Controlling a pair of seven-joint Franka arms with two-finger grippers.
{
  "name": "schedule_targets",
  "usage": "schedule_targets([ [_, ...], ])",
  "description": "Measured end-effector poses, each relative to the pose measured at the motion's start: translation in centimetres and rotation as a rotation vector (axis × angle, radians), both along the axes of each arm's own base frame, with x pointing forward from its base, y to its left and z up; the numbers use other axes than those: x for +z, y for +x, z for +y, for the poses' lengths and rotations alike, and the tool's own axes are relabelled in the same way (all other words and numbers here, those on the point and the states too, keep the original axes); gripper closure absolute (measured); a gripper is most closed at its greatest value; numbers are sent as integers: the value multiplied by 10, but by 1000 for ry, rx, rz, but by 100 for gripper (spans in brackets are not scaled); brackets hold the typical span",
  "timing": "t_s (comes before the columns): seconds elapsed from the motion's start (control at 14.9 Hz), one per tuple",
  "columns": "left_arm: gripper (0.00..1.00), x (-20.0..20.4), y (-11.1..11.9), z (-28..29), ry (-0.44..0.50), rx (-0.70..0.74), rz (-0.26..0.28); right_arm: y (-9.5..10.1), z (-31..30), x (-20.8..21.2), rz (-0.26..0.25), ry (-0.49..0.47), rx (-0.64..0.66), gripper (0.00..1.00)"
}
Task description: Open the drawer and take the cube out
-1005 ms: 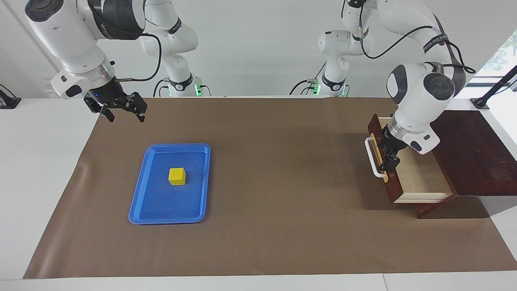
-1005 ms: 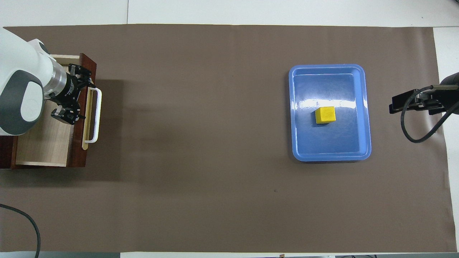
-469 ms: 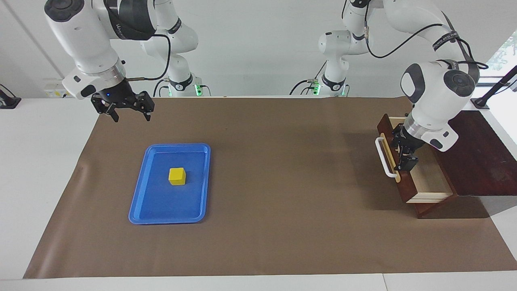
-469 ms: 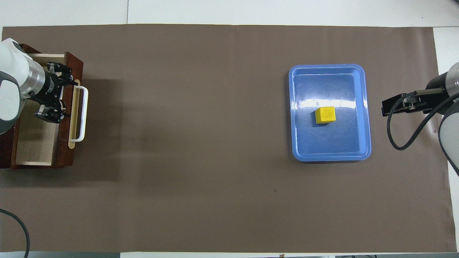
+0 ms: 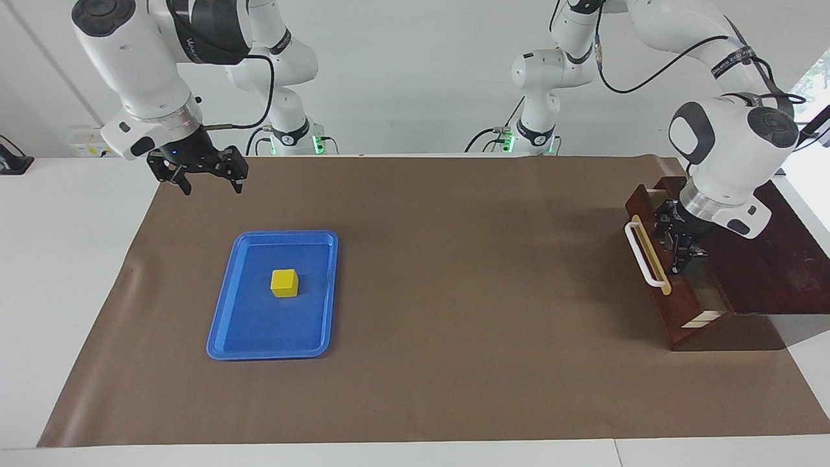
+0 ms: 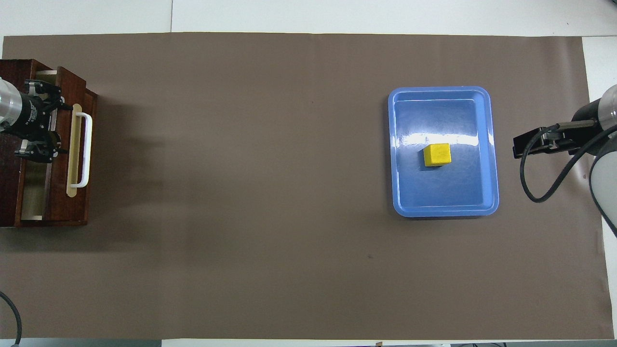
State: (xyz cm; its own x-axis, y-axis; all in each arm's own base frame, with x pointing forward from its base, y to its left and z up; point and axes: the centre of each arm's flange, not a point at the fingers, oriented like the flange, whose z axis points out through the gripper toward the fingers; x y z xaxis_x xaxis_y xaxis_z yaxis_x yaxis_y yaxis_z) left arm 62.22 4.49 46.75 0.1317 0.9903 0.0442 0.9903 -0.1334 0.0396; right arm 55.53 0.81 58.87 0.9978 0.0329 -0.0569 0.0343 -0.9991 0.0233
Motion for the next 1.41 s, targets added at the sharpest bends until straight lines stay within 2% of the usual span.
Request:
schedule_targets([
  [0.4, 0, 1, -3, 42, 5, -17, -10, 0, 0, 0, 1, 0, 0, 0],
  [0.8, 0, 4, -3, 39, 4, -30, -8, -1, 0, 0, 9, 0, 0, 0],
  [1.01, 0, 26, -3, 16, -1, -76, 20, -2, 0, 0, 11, 0, 0, 0],
  [1.21, 0, 59, -13, -24, 0, -174, 24, -4, -3, 1, 18, 1, -5, 0],
  [1.41, 0, 84, -33, -68, 5, -409, 54, -5, -10, 3, 14, 1, -18, 0],
])
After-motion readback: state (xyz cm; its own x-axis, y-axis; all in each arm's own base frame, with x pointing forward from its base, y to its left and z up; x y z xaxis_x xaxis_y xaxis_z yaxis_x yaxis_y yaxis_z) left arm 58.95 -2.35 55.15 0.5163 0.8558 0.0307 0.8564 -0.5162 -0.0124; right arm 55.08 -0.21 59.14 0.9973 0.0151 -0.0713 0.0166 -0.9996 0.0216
